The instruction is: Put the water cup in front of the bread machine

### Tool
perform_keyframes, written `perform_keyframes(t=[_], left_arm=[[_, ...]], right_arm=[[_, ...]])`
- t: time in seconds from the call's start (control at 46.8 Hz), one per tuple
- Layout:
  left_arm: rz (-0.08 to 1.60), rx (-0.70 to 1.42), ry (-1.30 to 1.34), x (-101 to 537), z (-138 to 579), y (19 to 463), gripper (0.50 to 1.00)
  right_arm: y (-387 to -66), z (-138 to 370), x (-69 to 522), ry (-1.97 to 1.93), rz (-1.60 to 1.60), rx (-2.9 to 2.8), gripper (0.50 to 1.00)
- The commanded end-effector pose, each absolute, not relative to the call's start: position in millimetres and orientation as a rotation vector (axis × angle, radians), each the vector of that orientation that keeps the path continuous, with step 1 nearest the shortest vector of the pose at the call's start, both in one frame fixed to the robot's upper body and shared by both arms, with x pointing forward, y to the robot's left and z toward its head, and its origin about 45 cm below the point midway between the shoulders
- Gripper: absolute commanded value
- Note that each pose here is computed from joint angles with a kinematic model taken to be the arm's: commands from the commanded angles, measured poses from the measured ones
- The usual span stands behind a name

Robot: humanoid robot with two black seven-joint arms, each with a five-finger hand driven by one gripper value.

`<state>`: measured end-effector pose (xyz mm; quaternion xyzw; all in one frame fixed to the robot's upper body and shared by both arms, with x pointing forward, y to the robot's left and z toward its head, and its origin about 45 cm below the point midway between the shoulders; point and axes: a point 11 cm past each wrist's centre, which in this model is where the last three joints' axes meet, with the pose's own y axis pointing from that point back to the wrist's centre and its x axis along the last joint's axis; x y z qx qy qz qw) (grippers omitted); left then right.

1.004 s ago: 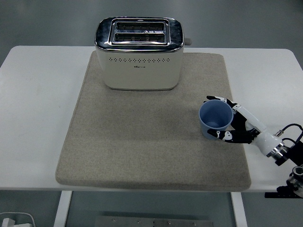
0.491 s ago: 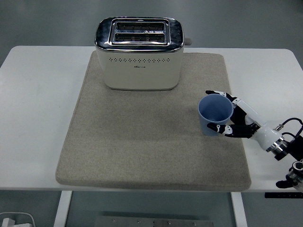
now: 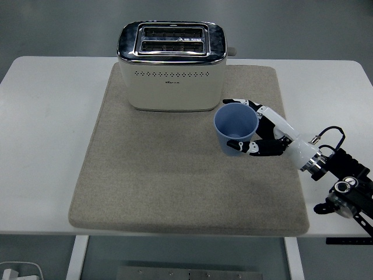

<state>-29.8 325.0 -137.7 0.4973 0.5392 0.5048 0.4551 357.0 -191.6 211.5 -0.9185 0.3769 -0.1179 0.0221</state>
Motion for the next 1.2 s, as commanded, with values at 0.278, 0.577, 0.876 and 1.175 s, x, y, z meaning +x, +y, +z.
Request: perform_keyframes(t=[0.278, 0.577, 0.876, 1.175], left_arm=[[1.245, 1.227, 1.330, -30, -138, 325, 1.000], [1.245, 1.227, 1.330, -30, -138, 325, 1.000], [1.245, 1.227, 1.330, -30, -138, 325, 1.000], [1.245, 1.227, 1.330, -30, -138, 325, 1.000]], right_arm=[[-130, 213, 364, 0.997, -0.411, -2.918, 0.709], [-74, 210, 364, 0.898, -0.393, -2.926, 0.709], [-33, 212, 367, 0.845, -0.413, -2.938, 0.711], [-39, 204, 386, 0.897, -0.476, -2.990, 0.715]])
